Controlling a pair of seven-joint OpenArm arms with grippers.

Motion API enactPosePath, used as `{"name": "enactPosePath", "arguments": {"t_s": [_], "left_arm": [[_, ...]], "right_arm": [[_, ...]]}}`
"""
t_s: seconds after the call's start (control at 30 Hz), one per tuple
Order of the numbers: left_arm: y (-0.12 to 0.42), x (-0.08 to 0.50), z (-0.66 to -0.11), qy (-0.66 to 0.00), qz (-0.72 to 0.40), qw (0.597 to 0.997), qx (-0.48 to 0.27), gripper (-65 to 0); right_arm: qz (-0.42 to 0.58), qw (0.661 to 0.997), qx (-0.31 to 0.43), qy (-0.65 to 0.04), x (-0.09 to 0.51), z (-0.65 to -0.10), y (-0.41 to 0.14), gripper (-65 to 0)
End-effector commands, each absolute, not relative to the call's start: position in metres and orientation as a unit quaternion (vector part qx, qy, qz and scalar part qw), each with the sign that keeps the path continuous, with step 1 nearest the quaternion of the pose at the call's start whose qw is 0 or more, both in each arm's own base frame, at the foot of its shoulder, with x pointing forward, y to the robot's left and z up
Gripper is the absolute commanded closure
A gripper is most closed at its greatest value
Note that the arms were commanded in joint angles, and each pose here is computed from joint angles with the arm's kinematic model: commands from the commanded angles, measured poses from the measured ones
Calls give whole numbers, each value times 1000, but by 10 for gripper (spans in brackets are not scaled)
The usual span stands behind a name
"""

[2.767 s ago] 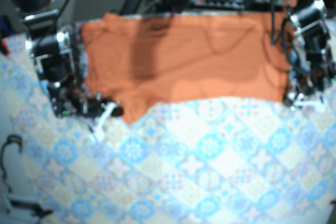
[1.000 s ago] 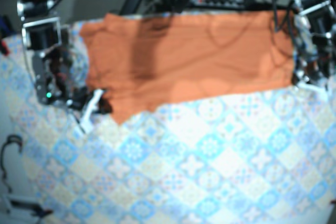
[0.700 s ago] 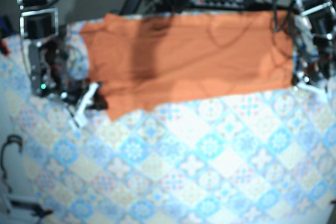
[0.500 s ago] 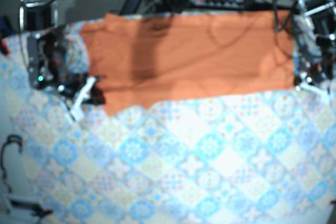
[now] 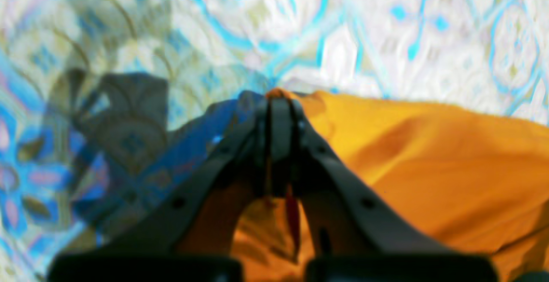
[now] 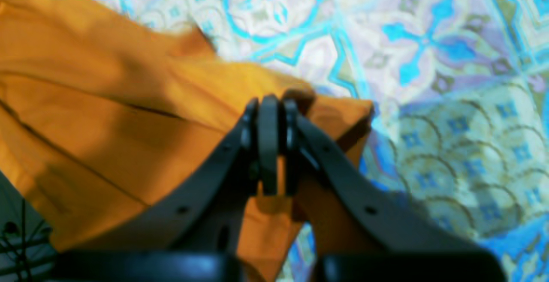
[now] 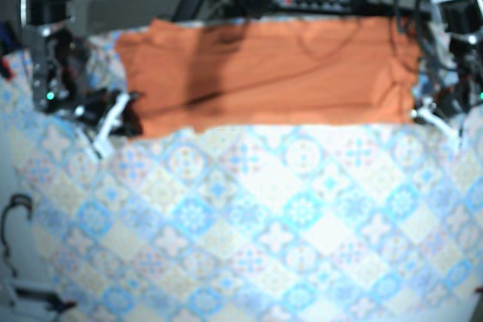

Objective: Fold the T-shirt properly
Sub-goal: 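Lift the hem with both grippers and fold it toward the shoulder edge, then lay the folded hem down and hold it with both grippers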

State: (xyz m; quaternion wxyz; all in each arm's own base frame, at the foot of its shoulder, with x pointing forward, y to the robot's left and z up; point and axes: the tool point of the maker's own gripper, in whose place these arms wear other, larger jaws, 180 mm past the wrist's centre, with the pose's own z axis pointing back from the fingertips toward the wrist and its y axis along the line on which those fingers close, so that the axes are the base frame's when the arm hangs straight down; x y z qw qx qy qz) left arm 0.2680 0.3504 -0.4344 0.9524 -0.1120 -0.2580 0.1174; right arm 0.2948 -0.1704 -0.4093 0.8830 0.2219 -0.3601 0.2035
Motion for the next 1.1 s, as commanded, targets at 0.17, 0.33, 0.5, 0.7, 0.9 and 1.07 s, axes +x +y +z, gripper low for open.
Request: {"name": "enactPosePath", "arguments": {"t_s": [0.17,0.33,0.5,0.7,0.9,1.07], "left_arm": [[364,261,-428,-261,114,954,-97,0],[371,255,-427,-255,111,956,-88,0],[373,246,-431,-247,113,959,-86,0],[374,244,-432,-245,113,959,-85,0],[376,237,-428,-251,95,961,-72,0],[374,234,-424,-261,80,960,-66,0]], "right_arm": [[195,884,198,-375,290,-391,-193,0],[176,890,184,-377,277,-390,-210,0],[164,898,179,-367,263,-397,-218,0],[174,898,181,-362,251,-396,-212,0],[184,896,185,-358,239,-395,-205,0],[194,901,178,-344,226,-394,-204,0]]}}
